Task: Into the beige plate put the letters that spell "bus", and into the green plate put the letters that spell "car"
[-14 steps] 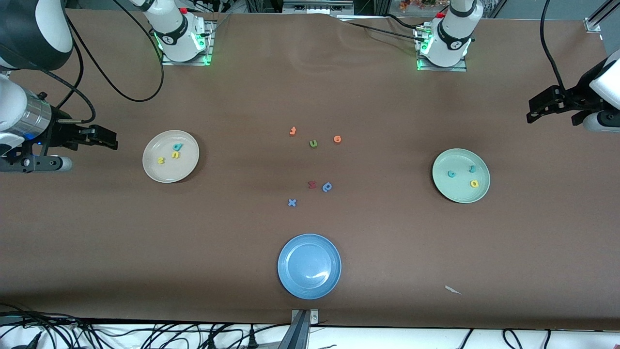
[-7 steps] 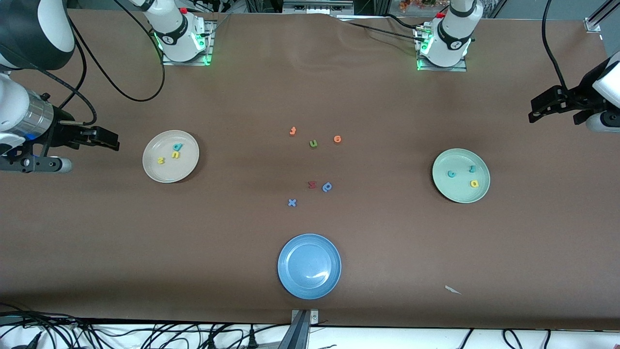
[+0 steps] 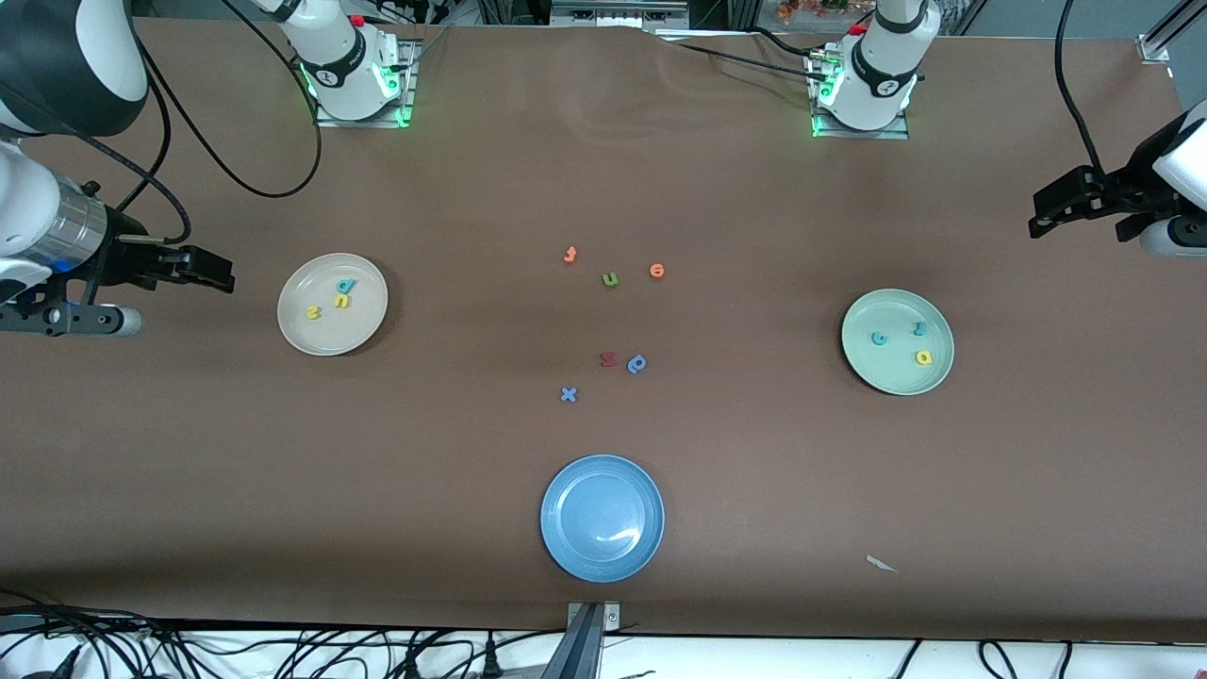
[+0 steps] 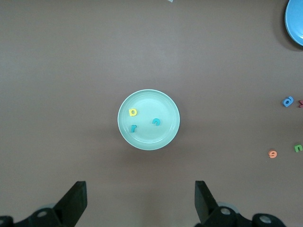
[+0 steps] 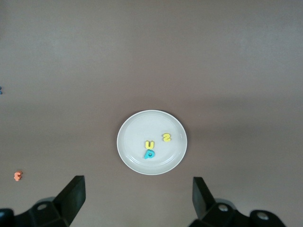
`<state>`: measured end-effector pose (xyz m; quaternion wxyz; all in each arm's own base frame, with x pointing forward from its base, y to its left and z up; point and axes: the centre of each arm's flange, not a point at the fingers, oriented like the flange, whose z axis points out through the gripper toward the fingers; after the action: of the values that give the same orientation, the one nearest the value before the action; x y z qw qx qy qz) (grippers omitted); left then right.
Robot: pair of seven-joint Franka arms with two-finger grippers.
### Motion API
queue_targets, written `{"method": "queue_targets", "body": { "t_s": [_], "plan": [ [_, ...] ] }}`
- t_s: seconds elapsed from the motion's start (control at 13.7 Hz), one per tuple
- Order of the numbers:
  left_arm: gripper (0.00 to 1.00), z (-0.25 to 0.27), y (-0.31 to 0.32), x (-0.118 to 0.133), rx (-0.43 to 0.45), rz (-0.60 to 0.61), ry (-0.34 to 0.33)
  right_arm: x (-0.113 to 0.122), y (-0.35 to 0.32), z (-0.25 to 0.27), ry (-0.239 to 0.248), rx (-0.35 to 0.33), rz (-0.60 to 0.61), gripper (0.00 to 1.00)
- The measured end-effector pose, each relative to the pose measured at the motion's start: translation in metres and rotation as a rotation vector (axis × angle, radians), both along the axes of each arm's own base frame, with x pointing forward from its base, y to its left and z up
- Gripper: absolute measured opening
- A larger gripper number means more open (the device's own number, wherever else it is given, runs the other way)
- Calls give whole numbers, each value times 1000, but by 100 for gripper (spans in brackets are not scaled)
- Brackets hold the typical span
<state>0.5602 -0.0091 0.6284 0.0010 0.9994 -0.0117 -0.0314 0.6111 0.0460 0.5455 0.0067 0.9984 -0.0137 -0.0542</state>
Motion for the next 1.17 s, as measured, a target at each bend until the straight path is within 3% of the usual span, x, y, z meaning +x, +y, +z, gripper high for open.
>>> {"method": "queue_targets", "body": {
  "t_s": [1.17],
  "plan": [
    [100, 0, 2, -1, 0, 3, 6, -2, 13, 1, 0, -10, 10, 100]
  ]
}}
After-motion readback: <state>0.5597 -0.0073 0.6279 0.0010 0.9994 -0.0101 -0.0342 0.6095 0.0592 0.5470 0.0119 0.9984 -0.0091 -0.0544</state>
